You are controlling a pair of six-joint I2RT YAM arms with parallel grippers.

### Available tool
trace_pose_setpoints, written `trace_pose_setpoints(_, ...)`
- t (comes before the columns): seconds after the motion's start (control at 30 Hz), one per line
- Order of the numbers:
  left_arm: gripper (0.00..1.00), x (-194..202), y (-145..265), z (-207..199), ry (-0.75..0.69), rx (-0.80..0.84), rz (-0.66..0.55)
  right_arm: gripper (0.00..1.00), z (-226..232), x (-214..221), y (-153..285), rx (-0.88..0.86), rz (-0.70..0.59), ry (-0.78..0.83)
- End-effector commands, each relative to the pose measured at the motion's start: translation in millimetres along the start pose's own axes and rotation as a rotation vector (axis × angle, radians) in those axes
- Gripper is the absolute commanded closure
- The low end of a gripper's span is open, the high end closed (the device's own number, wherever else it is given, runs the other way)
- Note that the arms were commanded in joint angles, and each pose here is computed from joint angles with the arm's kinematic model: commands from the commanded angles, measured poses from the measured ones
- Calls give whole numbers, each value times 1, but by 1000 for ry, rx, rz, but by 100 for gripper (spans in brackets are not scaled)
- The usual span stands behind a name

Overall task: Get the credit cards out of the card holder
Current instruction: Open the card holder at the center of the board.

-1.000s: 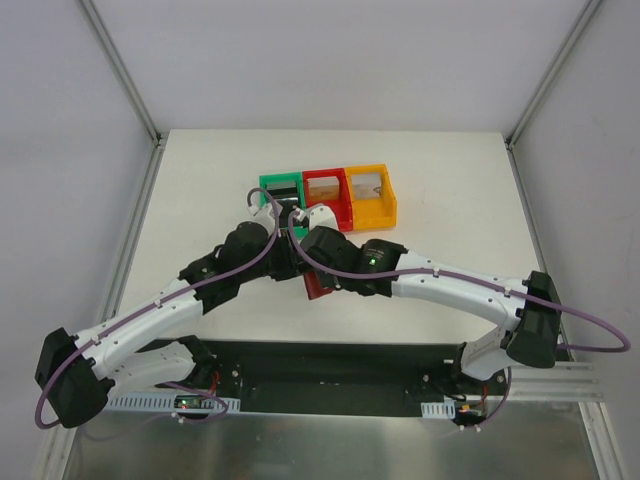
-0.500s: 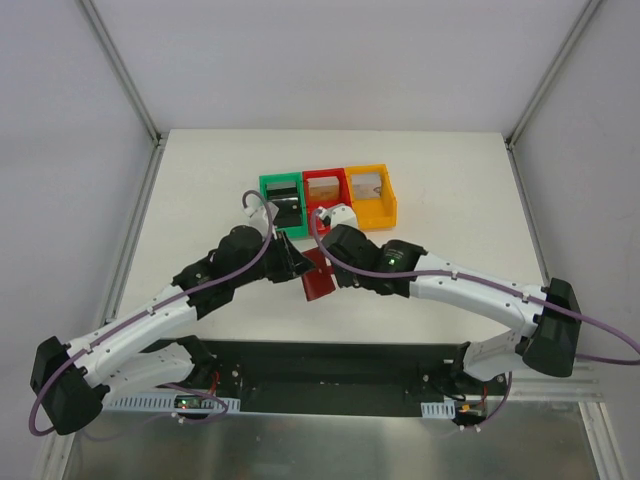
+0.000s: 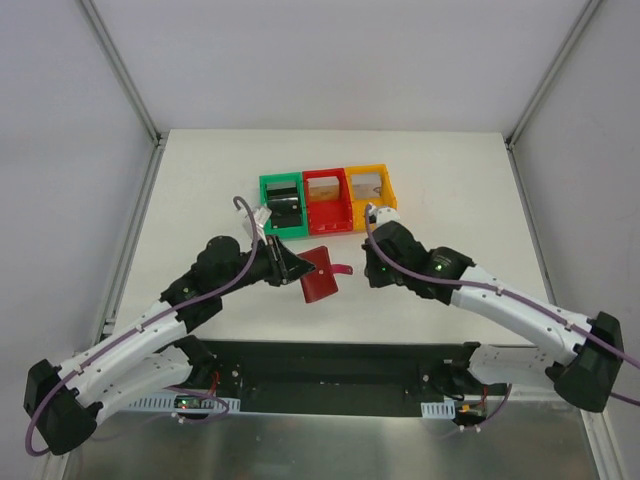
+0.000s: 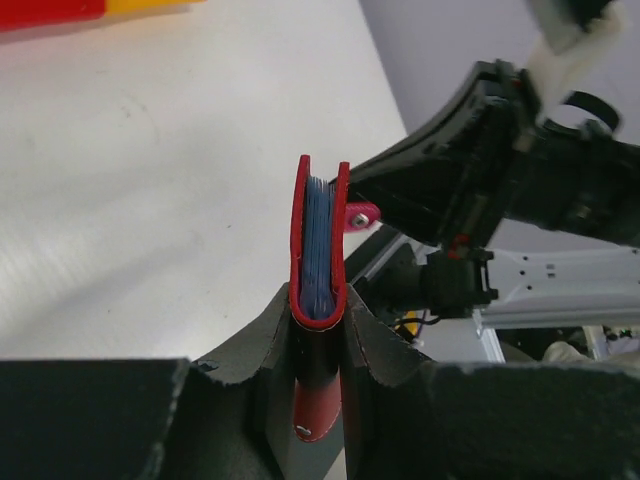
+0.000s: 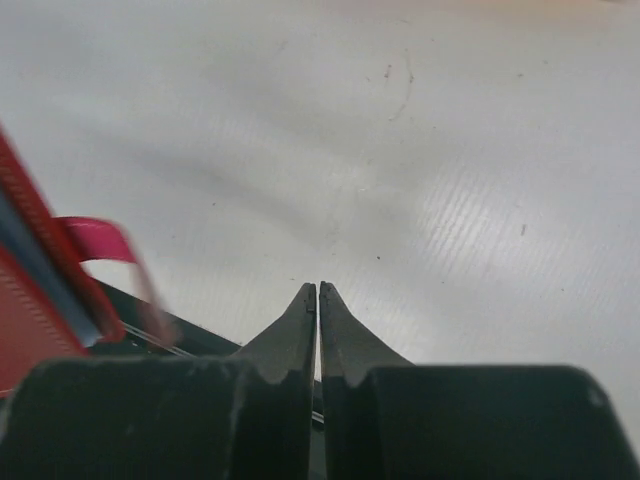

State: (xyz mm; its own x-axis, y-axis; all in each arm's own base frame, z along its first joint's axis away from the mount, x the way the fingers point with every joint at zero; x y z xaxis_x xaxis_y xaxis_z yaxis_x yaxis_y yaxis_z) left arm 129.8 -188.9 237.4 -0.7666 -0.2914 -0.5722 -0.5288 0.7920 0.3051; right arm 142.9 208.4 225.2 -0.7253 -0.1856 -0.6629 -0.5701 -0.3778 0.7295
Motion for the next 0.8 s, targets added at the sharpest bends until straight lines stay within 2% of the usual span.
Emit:
trace_pose_setpoints(0.0, 100, -12, 12, -23, -122, 333, -63, 92, -14, 2, 14, -78, -28, -65)
trace_pose_setpoints(0.07, 100, -9, 14, -26, -149, 437, -62, 82, -21, 4, 22, -95, -47, -60)
trace_pose_setpoints(0.17, 100, -3, 21, -34, -244, 657, -79, 49, -24, 2, 37, -145, -104, -41)
trace_pose_setpoints(0.23, 100, 1, 21, -31, -269, 705, -85, 36, -23, -2, 52, -206, -174, -42)
trace_pose_setpoints(0.37, 100, 4, 22, -33, -330, 763, -64, 29, -20, -7, 76, -373, -368, -85)
trace_pose_setpoints(0.47, 100, 4, 26, -37, -374, 811, -37, 16, -23, -5, 95, -463, -484, -96)
trace_pose_setpoints(0.6, 100, 3, 26, -40, -386, 843, 32, 15, -12, -6, 114, -626, -449, -22)
trace_pose_setpoints(0.77, 100, -5, 17, -43, -337, 896, 75, 20, -4, -7, 113, -695, -422, -15)
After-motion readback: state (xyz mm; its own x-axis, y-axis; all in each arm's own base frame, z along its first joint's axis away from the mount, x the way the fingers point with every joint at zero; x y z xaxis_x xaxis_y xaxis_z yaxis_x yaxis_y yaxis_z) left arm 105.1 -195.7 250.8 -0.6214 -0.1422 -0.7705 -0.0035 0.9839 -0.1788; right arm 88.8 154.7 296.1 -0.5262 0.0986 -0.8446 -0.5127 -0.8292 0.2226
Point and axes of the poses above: each gripper's point midway between its finger pads, its own y axis back along the fingers, its own z axis along the line the jaws close on, x = y × z, the point moved 9 cm from there along y, back along the fingers, and after that the axes turned 1 degree about -y, right-handed, at the moved point
